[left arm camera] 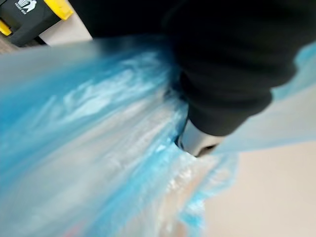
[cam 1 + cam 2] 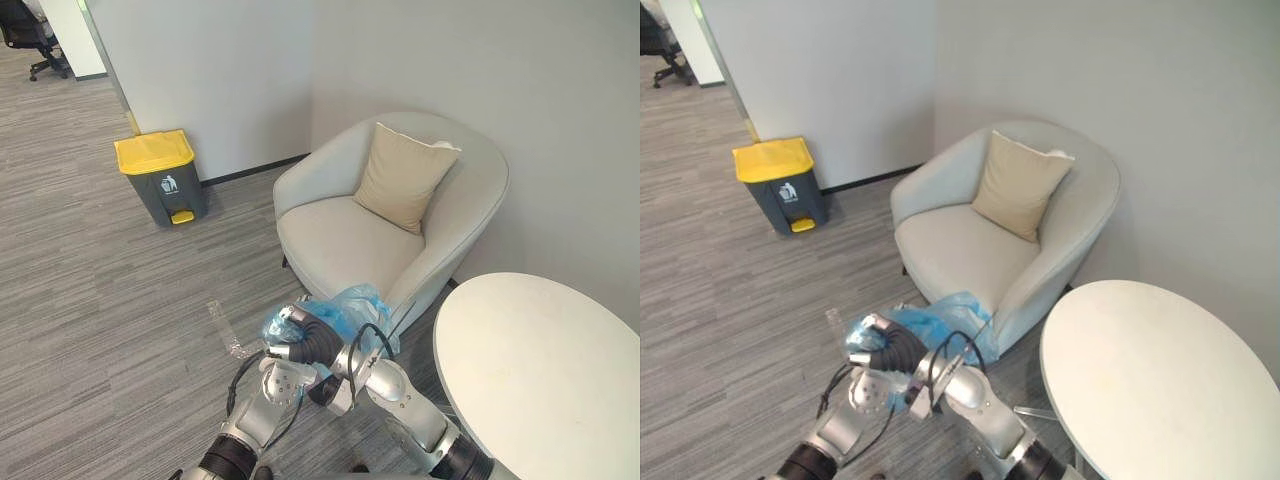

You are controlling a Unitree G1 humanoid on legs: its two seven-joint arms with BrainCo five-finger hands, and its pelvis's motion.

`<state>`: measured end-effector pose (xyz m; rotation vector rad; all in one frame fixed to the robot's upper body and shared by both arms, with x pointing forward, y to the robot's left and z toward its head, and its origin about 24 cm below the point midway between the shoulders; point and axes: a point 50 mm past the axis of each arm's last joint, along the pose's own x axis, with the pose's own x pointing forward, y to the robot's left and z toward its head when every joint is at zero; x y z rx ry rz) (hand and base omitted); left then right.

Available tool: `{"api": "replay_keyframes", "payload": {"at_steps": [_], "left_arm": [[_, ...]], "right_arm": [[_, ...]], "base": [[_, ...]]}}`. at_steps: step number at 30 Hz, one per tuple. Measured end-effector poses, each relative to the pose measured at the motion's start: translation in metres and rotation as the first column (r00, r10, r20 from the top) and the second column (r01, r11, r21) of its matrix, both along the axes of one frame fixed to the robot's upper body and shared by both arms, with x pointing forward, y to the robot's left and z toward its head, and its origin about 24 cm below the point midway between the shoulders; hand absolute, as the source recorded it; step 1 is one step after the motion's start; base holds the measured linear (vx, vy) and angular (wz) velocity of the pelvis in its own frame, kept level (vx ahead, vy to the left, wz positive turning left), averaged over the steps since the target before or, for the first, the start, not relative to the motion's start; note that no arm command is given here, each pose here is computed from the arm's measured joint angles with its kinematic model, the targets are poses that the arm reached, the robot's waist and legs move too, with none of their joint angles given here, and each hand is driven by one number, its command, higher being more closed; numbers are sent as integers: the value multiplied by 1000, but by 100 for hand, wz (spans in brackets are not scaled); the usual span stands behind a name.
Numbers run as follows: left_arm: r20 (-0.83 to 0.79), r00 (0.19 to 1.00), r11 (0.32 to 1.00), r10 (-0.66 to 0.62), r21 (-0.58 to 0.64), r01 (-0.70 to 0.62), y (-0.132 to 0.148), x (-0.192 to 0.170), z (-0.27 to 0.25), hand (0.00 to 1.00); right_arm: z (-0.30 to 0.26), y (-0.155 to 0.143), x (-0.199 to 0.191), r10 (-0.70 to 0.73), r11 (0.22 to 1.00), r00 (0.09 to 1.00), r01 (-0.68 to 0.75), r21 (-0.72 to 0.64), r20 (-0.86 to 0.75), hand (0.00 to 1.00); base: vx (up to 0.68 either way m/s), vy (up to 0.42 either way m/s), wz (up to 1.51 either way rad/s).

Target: Gather rubbish on tea table into small bin, then transfer packed bag to large trash can.

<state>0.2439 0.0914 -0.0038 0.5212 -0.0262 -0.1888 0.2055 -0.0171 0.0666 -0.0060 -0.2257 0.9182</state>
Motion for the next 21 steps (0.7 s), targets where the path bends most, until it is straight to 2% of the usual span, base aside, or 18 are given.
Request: {"api": "replay_keyframes", "payload": {"at_steps": [5, 10, 15, 21], "left_arm": [[29, 999, 998, 27, -57, -26, 6, -3, 10, 100], [16, 999, 995, 47, -87, -45, 10, -7, 10, 100], [-15, 997, 990, 75, -116, -76, 18, -13, 6, 100], [-24, 995, 985, 93, -146, -95, 19, -16, 6, 100]], "right_arm": [[-10, -26, 5, -213, 962, 967, 233, -143, 141, 0], [-15, -40, 7, -306, 908, 924, 356, -222, 232, 0], [-16, -62, 13, -422, 810, 839, 519, -272, 345, 0], [-12, -80, 20, -501, 709, 740, 649, -276, 449, 0]], "base": [[0, 0, 0], [0, 0, 0], [0, 0, 0], [0, 0, 0]]}}
